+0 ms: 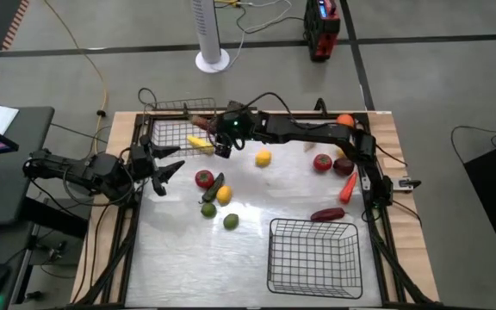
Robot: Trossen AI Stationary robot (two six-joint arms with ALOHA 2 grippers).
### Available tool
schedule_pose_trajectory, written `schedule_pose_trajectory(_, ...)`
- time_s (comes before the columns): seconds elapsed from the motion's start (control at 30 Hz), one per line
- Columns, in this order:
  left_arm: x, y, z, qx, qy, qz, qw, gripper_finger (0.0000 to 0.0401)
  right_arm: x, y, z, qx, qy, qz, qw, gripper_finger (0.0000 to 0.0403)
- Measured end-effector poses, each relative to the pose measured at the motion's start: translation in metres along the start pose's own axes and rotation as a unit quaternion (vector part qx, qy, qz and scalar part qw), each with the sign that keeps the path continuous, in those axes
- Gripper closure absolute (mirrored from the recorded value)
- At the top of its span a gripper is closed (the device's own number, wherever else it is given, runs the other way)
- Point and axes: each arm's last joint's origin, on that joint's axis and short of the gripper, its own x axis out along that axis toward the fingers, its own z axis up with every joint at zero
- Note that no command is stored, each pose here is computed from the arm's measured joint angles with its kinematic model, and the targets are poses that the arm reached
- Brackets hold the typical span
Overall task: Sort produce into baskets
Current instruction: Put the top chili pepper into the top wire basket, then put the top left lemon into the bottom wire basket
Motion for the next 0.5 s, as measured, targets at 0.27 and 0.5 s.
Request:
schedule_pose_trajectory(0.27, 0.000, 0.000, 0.001, 0.009, -0.006, 0.000, 1.000, 0.0178, 0.002, -0.014, -0.001, 0.045, -0.020, 0.035, 0.998, 0.0119)
schedule_pose_trajectory(0.5, 0.000, 0.000, 0.001, 0.014, -0.006, 0.000, 1.000, 0.0178, -0.007, -0.020, -0.032, 0.041, 0.151, 0.057, 0.986, 0.0111)
